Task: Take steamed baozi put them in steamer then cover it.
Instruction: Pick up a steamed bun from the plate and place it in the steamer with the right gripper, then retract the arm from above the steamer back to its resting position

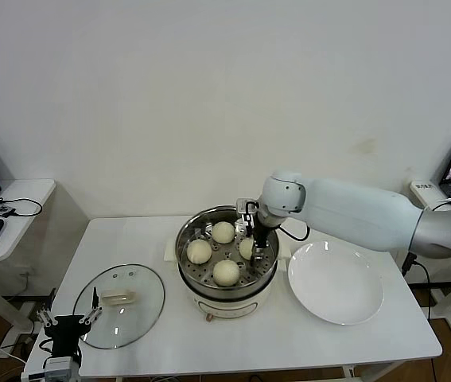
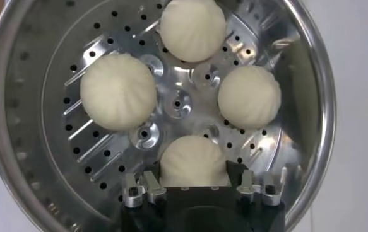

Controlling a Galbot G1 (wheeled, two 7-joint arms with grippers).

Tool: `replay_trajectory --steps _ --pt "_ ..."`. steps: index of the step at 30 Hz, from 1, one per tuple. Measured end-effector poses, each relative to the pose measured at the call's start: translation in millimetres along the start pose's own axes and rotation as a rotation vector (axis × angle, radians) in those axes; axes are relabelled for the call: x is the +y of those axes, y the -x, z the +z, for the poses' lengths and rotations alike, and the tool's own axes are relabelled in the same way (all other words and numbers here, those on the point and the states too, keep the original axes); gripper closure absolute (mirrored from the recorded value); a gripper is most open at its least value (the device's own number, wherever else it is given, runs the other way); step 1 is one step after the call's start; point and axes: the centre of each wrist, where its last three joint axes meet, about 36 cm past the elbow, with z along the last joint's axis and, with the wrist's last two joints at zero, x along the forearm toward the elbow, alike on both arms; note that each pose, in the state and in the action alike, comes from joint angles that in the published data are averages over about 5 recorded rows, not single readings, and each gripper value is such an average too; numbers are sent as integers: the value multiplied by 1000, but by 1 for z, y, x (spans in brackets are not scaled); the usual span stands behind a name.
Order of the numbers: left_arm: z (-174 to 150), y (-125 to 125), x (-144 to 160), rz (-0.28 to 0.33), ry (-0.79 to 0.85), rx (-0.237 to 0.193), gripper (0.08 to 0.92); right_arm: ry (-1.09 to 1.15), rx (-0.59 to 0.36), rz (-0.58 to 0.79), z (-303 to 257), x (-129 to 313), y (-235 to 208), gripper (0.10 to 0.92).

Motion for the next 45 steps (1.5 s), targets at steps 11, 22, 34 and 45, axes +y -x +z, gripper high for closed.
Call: replay_trajectory --steps 11,22,34,45 --pt "3 1 -1 16 -14 -8 177 50 -108 101 19 8 -43 199" --pt "6 0 -12 39 -26 -19 177 203 -398 355 95 79 -55 199" --pt "12 6 -20 66 15 -47 177 417 -901 767 154 158 -4 200" --pt "37 26 -2 85 361 -120 177 797 -1010 1145 227 291 68 200"
